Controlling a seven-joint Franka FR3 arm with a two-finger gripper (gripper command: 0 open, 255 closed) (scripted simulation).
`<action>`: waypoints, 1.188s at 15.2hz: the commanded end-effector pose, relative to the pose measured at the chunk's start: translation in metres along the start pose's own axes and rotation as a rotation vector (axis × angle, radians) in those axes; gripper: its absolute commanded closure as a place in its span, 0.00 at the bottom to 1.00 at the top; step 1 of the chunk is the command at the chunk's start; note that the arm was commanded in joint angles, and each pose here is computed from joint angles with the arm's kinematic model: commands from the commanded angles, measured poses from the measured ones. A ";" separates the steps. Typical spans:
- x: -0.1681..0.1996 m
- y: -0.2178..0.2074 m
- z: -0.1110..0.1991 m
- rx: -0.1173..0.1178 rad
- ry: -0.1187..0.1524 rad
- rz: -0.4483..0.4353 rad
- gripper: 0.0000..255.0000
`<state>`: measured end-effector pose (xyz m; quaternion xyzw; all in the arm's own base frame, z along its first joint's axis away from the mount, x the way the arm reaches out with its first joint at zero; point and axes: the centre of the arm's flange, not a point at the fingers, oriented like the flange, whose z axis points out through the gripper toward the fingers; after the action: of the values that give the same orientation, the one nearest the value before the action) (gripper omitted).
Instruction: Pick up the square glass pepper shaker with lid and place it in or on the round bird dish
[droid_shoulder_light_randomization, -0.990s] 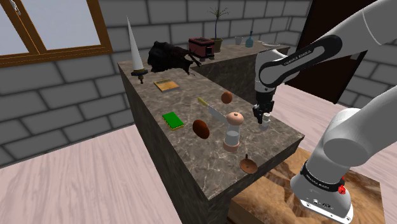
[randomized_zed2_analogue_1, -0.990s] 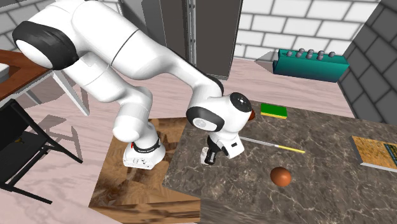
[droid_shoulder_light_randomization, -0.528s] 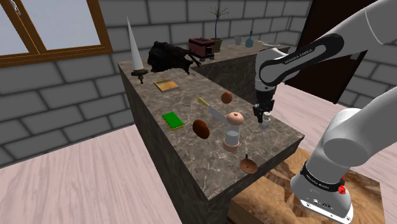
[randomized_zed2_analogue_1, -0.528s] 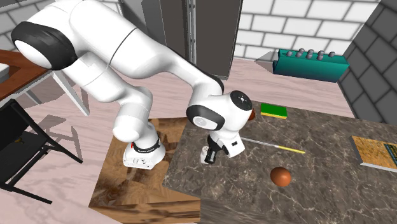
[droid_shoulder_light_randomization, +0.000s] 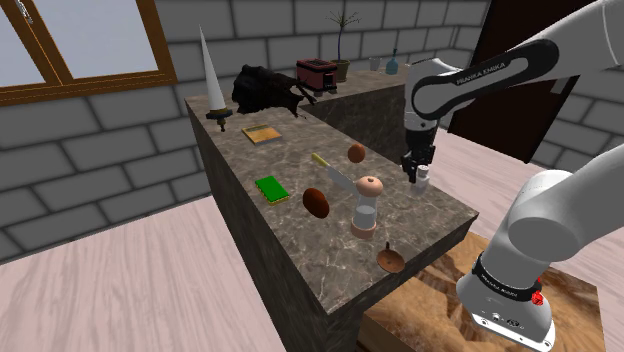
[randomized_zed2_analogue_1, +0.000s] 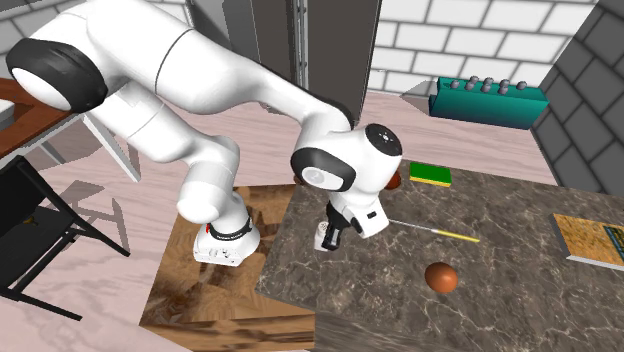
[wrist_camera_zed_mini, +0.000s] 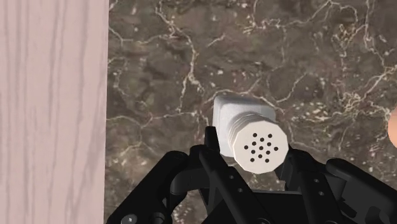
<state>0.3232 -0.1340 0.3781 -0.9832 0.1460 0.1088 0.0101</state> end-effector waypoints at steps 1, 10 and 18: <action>-0.002 0.000 -0.011 0.000 0.000 0.000 1.00; -0.012 0.000 -0.053 0.000 0.000 0.000 1.00; -0.055 -0.096 -0.048 0.000 0.000 0.000 1.00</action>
<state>0.3135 -0.0458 0.4372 -0.9834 0.1451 0.1088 0.0102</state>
